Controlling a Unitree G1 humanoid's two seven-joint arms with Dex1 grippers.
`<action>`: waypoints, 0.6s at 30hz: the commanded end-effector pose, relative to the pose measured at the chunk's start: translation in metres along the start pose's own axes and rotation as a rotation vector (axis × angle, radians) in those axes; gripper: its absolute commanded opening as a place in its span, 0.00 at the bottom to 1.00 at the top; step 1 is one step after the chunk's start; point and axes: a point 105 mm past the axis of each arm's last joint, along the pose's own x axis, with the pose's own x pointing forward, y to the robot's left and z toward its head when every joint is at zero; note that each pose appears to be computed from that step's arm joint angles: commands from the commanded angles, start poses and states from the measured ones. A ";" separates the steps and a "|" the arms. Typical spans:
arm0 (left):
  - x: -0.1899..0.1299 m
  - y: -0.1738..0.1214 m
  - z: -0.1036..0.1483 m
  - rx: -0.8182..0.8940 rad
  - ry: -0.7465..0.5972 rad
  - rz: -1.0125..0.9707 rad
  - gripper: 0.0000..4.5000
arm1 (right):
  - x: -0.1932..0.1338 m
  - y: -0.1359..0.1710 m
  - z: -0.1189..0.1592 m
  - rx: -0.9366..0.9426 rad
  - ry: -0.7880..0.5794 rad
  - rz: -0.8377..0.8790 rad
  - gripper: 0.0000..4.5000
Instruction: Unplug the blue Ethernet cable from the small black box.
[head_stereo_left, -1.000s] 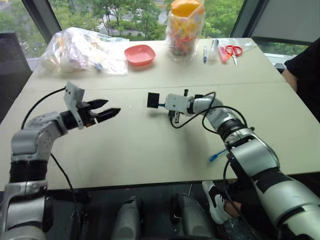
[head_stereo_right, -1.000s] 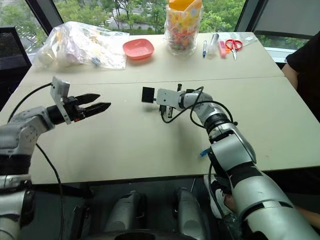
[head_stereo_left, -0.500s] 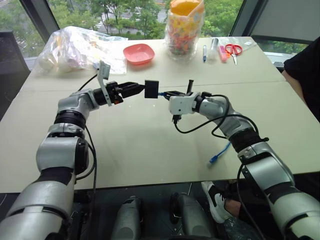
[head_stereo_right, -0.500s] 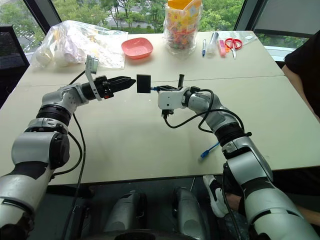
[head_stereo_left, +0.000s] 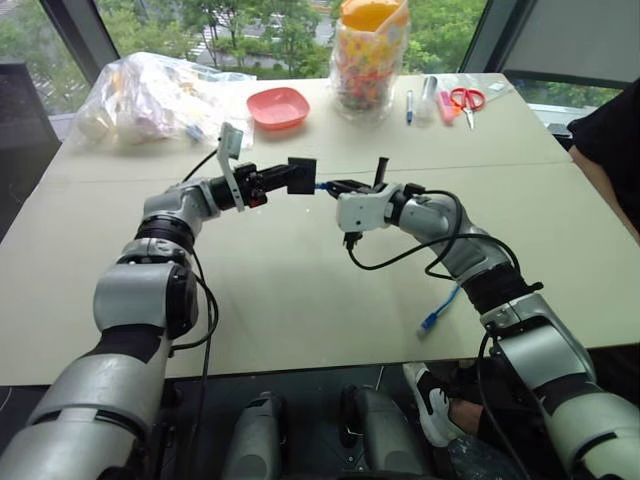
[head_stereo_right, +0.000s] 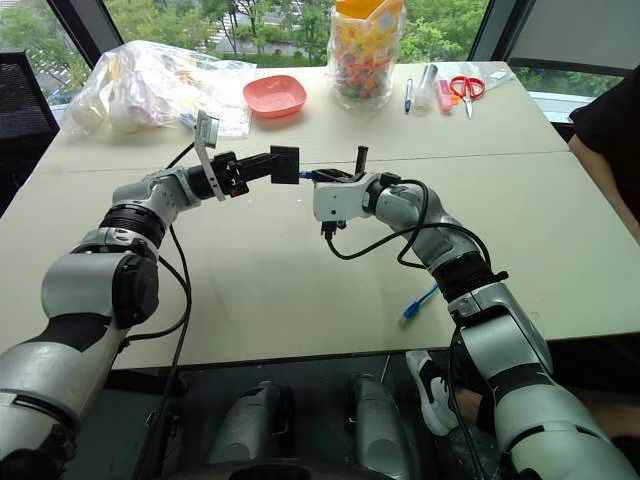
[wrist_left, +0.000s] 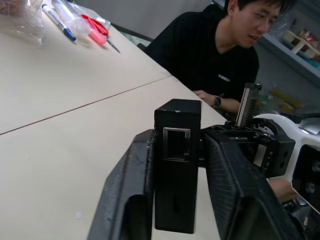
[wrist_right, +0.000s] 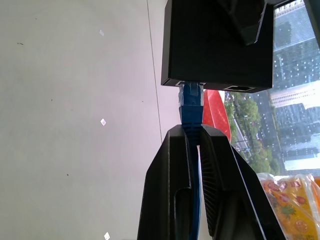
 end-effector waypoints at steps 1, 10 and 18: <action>0.002 -0.005 0.016 0.049 -0.019 -0.015 0.11 | -0.001 -0.015 0.014 -0.038 -0.044 -0.037 0.00; -0.009 0.000 0.018 -0.017 -0.095 0.004 0.11 | -0.025 -0.015 0.005 0.335 -0.014 -0.111 0.94; -0.016 -0.026 0.044 -0.271 -0.327 -0.240 0.11 | -0.056 -0.013 0.068 1.583 -0.506 -0.129 0.94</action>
